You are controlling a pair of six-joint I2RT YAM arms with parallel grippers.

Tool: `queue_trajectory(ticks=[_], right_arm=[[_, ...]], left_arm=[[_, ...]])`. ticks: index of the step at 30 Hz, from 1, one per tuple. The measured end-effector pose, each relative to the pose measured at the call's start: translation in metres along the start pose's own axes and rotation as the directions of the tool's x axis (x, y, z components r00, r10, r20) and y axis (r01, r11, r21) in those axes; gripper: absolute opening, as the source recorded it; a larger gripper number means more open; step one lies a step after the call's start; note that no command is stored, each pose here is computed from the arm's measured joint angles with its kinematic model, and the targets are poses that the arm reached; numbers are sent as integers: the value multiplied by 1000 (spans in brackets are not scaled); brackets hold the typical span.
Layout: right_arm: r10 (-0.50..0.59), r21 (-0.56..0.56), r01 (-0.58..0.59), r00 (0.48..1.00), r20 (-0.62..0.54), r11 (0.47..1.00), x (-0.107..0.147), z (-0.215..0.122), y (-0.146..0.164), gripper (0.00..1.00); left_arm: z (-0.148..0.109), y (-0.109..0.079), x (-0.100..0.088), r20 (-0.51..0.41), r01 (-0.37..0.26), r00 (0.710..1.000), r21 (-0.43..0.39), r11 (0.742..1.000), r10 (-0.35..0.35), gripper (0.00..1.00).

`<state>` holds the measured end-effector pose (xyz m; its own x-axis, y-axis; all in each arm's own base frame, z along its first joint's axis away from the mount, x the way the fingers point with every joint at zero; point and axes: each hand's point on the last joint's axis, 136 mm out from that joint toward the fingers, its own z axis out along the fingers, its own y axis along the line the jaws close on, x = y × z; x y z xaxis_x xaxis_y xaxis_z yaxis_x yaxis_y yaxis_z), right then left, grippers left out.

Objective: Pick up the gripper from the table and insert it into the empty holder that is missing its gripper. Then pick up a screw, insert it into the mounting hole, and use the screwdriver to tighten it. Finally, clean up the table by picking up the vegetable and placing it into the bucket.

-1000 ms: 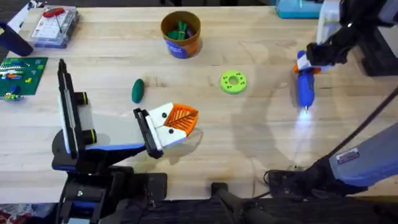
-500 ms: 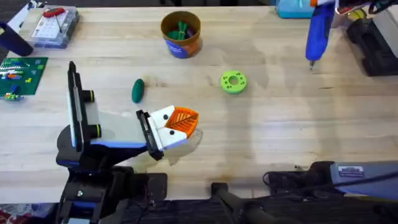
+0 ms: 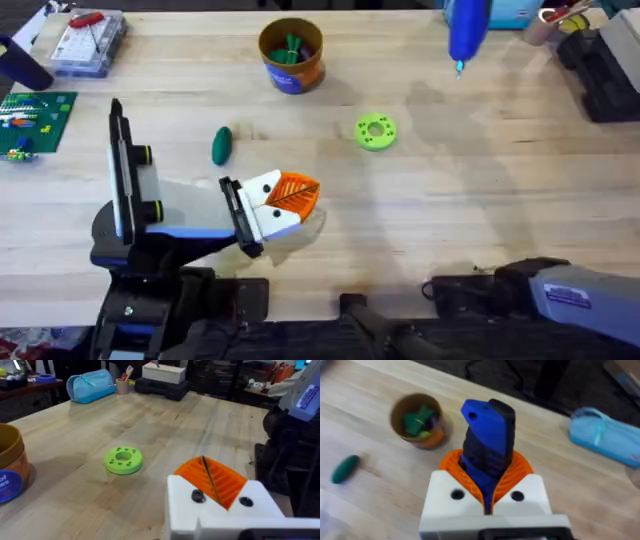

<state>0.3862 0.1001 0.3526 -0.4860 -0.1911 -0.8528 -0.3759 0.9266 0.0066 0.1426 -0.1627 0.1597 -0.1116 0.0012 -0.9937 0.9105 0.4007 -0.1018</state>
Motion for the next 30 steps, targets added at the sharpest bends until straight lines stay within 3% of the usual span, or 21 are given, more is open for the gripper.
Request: queue_trajectory(ticks=[5,16,25,30], right_arm=[[-7,-134,27,989,151,991,-36,-15,39,27],[43,-316,61,949,312,947,-78,-32,81,27],[20,-387,183,885,465,904,-103,-65,116,27],[8,-441,319,803,596,839,-117,-105,138,27]], left_arm=[[0,0,0,0,0,1000,0,1000,0,4],[0,0,0,0,0,1000,0,1000,0,4],[0,0,0,0,0,1000,0,1000,0,4],[0,0,0,0,0,1000,0,1000,0,4]])
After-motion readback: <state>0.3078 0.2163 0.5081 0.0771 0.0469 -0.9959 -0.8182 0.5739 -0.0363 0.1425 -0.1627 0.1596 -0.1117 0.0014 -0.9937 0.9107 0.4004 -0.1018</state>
